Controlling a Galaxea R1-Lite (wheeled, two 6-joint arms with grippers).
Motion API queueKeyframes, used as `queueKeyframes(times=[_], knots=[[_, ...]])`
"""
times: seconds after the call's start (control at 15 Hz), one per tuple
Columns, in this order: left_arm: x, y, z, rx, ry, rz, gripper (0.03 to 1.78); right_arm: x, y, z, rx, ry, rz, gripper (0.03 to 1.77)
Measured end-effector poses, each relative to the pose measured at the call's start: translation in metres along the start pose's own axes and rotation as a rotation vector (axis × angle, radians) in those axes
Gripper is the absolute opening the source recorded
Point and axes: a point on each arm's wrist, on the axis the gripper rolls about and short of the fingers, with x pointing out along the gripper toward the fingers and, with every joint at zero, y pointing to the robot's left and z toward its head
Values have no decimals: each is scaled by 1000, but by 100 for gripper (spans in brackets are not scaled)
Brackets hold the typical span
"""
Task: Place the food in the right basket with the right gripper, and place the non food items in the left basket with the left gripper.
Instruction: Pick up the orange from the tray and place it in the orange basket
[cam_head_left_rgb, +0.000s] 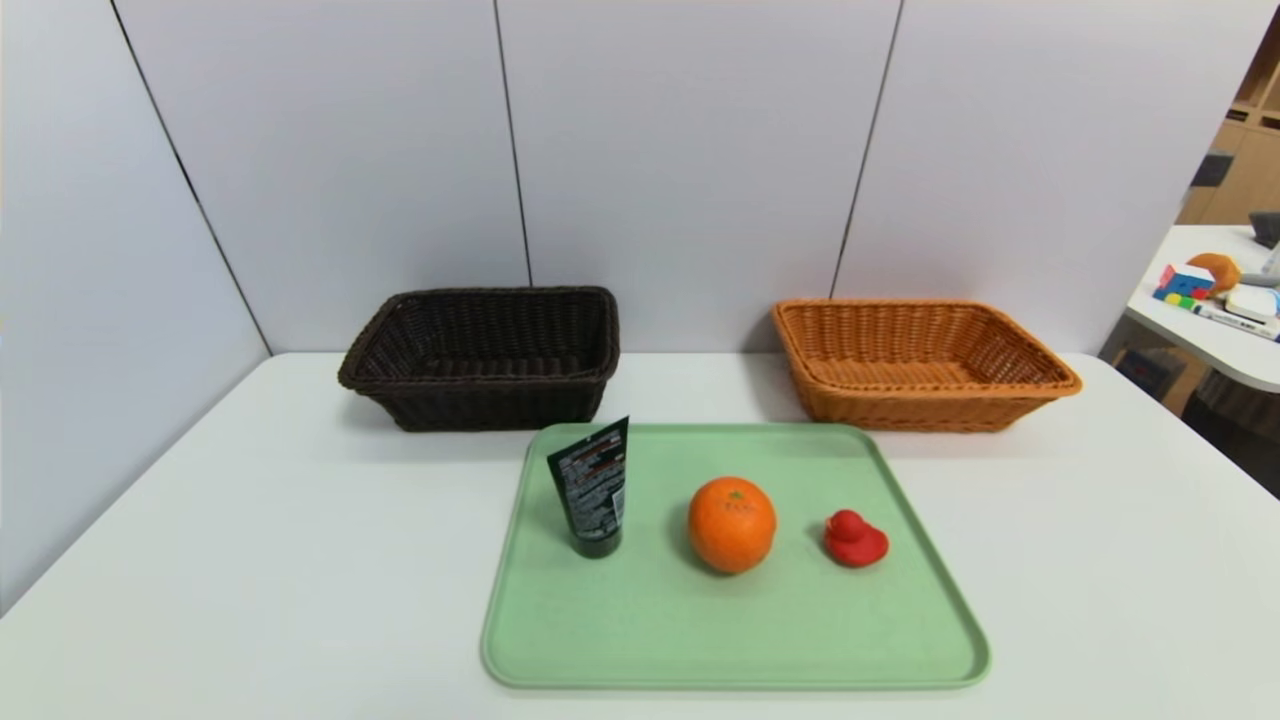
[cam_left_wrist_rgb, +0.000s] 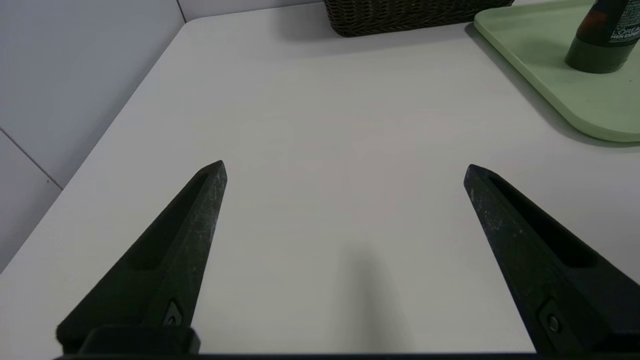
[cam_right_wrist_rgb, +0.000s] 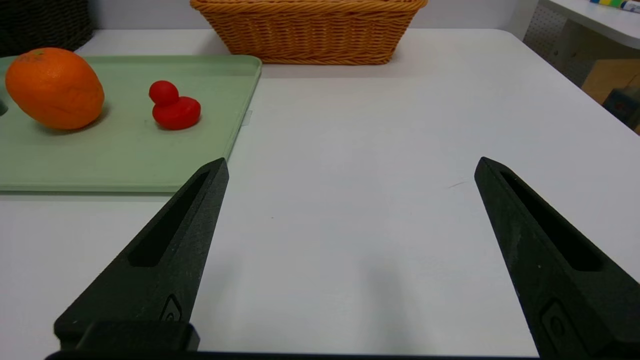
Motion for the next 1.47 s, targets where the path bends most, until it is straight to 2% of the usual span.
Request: queueKeyframes(times=[0.07, 0.27, 0.47, 0.67, 0.87, 1.07, 1.27, 1.47], knots=[[0, 0, 0, -11, -1, 2, 169, 0, 0, 1, -3, -6, 1, 170], [-6, 1, 19, 74, -45, -1, 169, -8, 1, 27, -7, -71, 40, 170], [-17, 3, 61, 101, -98, -25, 169, -17, 3, 76, -14, -78, 114, 170], [-6, 6, 108, 101, -87, -29, 169, -2, 5, 126, -39, -56, 195, 170], [33, 12, 160, 102, -51, -21, 169, 34, 6, 174, -57, -46, 286, 170], [89, 18, 198, 103, -1, -1, 169, 85, 10, 208, -60, -5, 409, 170], [147, 16, 205, 98, 64, -18, 169, 133, 30, 217, -53, 84, 566, 170], [180, -5, 189, 96, 141, -83, 169, 164, 67, 203, -56, 182, 700, 170]])
